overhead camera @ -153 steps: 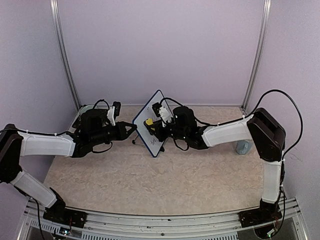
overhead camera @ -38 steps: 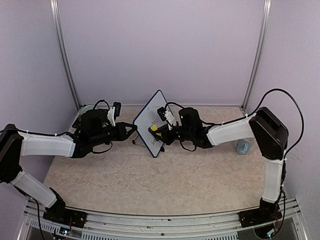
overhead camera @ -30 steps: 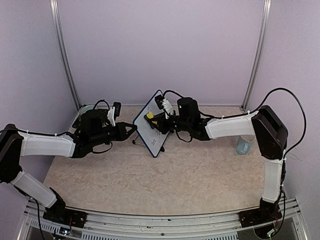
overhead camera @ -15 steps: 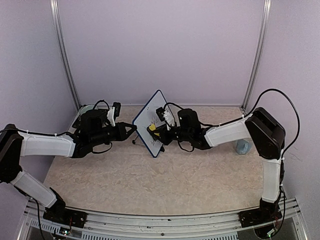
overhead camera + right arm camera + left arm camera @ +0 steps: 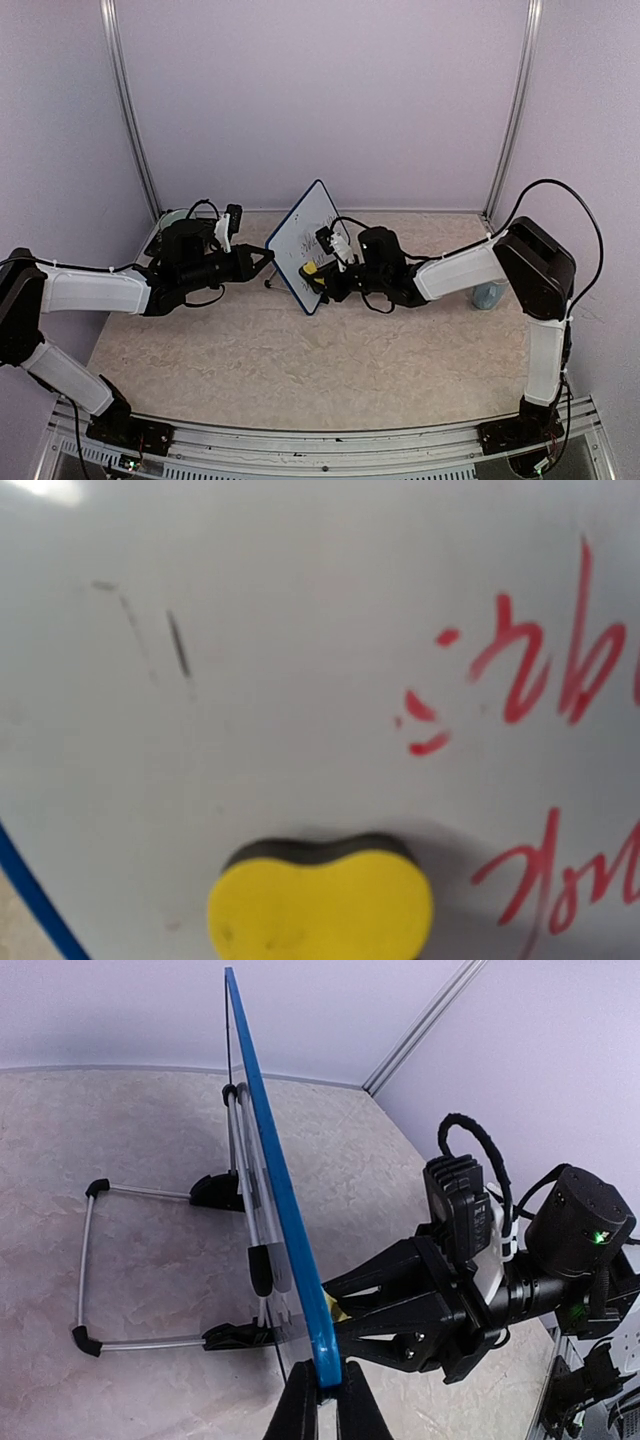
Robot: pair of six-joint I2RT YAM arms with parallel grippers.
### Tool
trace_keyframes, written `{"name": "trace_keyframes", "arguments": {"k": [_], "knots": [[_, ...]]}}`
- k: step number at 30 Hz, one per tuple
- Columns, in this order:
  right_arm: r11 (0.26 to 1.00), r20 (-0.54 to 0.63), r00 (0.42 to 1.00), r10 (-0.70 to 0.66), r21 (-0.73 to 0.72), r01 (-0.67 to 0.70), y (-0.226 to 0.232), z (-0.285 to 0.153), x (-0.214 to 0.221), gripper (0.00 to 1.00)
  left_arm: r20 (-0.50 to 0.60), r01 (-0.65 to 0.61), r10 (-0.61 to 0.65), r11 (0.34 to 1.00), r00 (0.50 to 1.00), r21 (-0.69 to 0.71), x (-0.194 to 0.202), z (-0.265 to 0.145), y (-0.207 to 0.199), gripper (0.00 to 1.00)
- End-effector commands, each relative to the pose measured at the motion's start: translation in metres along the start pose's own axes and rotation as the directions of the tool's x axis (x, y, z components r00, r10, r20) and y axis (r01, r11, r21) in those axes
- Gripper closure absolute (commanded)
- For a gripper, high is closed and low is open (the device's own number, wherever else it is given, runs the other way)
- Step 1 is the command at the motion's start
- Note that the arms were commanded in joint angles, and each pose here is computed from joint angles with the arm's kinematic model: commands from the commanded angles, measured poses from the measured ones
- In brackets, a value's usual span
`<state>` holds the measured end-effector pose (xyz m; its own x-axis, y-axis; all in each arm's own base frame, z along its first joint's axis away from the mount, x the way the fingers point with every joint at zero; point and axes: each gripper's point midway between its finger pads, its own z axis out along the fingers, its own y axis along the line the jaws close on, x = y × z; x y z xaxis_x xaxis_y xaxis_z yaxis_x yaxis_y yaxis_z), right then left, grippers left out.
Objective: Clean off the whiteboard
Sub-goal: Erase the whiteboard at the center of the board.
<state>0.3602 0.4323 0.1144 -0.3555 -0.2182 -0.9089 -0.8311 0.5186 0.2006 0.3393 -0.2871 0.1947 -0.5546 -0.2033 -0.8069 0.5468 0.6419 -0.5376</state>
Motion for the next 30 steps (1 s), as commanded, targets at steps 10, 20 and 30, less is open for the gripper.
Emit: {"name": "trace_keyframes", "arguments": {"k": [10, 20, 30], "knots": [[0.984, 0.129, 0.992, -0.007, 0.178, -0.016, -0.042, -0.009, -0.079, 0.94, -0.001, -0.001, 0.001, 0.999, 1.0, 0.052, 0.0, 0.001, -0.012, 0.95], [0.997, 0.031, 0.998, 0.047, 0.065, -0.049, -0.037, 0.023, -0.049, 0.94, -0.001, 0.0, 0.001, 0.999, 1.0, 0.047, 0.0, 0.002, -0.011, 0.95], [0.996, -0.056, 0.995, 0.086, 0.005, -0.086, -0.022, 0.02, -0.003, 0.94, -0.006, 0.002, -0.002, 0.999, 1.0, 0.049, 0.002, 0.003, -0.011, 0.95]]}}
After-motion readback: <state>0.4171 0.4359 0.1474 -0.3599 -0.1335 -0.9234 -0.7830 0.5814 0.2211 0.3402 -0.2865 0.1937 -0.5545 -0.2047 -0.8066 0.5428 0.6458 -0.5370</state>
